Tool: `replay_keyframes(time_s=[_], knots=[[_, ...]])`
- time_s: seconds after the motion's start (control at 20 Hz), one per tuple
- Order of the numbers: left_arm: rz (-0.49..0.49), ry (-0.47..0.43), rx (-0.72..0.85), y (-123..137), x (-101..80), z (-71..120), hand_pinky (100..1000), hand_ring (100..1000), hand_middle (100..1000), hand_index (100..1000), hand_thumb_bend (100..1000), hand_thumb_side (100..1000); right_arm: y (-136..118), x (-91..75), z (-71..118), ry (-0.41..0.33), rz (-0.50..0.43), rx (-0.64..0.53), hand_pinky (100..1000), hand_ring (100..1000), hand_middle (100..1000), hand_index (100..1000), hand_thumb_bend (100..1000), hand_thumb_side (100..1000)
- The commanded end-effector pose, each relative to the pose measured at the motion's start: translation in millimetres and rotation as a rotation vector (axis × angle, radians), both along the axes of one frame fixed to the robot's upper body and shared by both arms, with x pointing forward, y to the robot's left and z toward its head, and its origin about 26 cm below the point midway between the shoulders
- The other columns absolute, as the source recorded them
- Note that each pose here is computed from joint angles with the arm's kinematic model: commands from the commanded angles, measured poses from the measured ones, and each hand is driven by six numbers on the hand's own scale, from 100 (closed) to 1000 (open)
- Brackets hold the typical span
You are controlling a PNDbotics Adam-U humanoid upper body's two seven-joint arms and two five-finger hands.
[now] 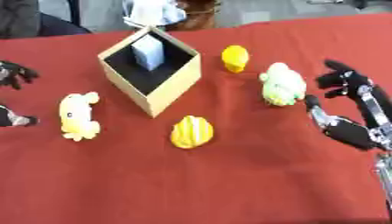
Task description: Pick up objects on the table and place them in the box.
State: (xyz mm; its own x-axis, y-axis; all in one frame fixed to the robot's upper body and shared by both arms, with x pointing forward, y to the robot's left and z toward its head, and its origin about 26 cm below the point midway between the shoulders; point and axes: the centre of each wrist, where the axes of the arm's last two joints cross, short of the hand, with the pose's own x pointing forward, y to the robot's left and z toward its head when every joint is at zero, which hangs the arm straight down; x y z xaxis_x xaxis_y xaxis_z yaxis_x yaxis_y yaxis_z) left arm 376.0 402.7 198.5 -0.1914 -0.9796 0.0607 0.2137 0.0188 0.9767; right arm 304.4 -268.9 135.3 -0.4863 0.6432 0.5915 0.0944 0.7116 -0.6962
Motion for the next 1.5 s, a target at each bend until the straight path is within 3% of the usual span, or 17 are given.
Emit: replay_keyframes(time_s=[0.05, 0.45, 0.75, 1.05, 1.25, 1.3, 1.5], knots=[[0.014, -0.049, 0.015, 8.1, -4.9, 19.3, 743, 667, 703, 871, 573, 204, -0.6, 0.5, 6.4, -0.020, 0.003, -0.006, 672, 743, 710, 943, 225, 473], [-0.032, -0.201, -0.306, -16.6, -31.5, -10.8, 705, 604, 627, 849, 530, 243, -0.1, 0.9, 6.9, -0.024, -0.003, 0.005, 672, 743, 710, 943, 223, 474], [-0.011, -0.268, -0.500, -31.5, -50.9, -31.0, 704, 603, 625, 847, 532, 246, -0.6, 0.8, 6.7, -0.023, -0.006, 0.006, 672, 743, 710, 943, 221, 475], [0.038, -0.217, -0.415, -25.3, -43.3, -36.4, 721, 633, 664, 859, 542, 226, 0.5, 0.9, 6.1, -0.020, 0.000, 0.006, 672, 744, 710, 943, 221, 476], [0.057, -0.151, -0.295, -17.4, -28.7, -31.3, 737, 668, 700, 868, 525, 240, 0.8, 0.8, 5.6, -0.018, 0.003, 0.005, 673, 744, 710, 943, 223, 474], [0.055, -0.139, -0.264, -16.4, -24.3, -28.5, 738, 671, 703, 869, 569, 205, 1.0, 0.8, 5.5, -0.018, 0.004, 0.005, 673, 744, 710, 943, 221, 477], [0.042, -0.119, -0.170, -16.9, -9.5, -21.9, 742, 677, 711, 872, 576, 202, 1.6, 0.8, 4.9, -0.015, 0.009, 0.005, 673, 744, 710, 943, 221, 477]])
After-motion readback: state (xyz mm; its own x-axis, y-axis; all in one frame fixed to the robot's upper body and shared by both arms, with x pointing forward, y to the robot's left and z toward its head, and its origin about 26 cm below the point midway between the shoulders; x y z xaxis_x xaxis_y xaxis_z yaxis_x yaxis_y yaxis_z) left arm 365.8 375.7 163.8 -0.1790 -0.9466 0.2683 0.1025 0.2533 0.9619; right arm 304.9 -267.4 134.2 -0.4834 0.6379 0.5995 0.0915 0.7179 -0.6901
